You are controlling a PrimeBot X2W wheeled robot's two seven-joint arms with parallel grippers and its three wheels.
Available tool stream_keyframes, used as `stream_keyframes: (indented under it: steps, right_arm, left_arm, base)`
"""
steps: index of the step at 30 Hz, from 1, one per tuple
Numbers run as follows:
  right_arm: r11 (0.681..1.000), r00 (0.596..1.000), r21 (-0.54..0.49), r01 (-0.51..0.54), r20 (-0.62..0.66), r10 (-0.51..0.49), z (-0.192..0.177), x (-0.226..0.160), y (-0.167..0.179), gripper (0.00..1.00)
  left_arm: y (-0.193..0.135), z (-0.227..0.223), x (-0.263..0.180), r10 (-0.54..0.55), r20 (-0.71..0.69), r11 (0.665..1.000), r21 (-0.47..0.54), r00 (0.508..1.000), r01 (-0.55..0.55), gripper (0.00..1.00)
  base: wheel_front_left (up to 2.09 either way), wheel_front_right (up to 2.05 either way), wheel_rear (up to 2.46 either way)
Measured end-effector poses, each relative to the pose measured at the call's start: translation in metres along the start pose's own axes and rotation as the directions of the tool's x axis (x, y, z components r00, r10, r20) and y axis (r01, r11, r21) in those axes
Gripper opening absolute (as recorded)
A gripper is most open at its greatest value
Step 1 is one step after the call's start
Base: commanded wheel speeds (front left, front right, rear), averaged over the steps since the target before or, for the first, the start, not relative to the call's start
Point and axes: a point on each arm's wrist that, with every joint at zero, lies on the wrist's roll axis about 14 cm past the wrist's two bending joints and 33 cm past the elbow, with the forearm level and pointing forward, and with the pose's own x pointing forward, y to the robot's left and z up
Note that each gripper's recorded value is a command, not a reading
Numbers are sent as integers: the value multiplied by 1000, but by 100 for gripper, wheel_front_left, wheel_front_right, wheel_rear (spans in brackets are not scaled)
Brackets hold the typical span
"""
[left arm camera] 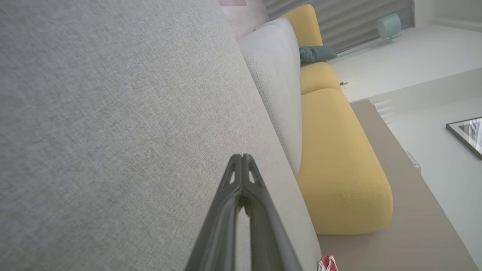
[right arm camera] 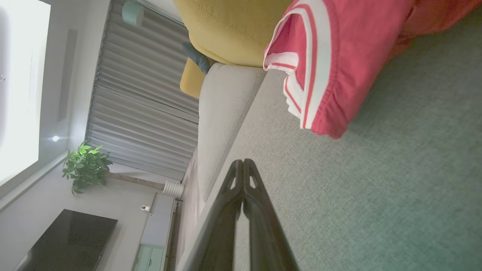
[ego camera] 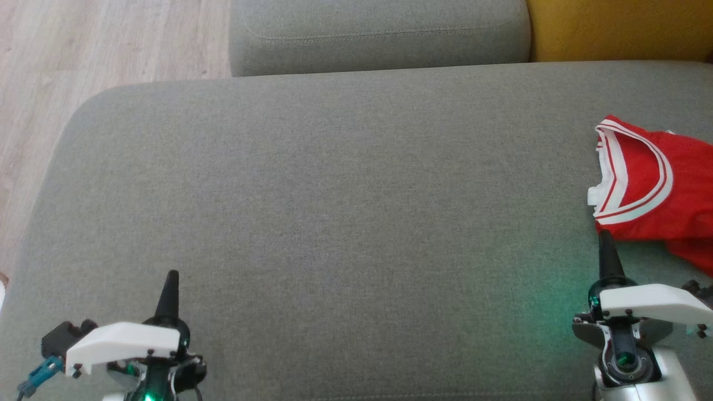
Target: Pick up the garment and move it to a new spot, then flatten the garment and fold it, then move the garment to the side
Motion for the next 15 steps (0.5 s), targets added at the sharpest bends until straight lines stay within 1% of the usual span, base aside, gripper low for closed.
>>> stream_keyframes:
  steps: [8, 15]
  right_arm:
    - [996, 1000, 94, -12, 7, 12, 4, -3, 2, 0]
    - [985, 999, 172, -32, 18, 29, 9, -3, 7, 0]
  left_arm:
    - [-9, 7, 2, -35, 10, 995, -89, 999, 36, 0]
    - [-13, 9, 2, -58, 6, 985, -164, 998, 58, 0]
  base:
    - [0, 0, 0]
    - [0, 0, 0]
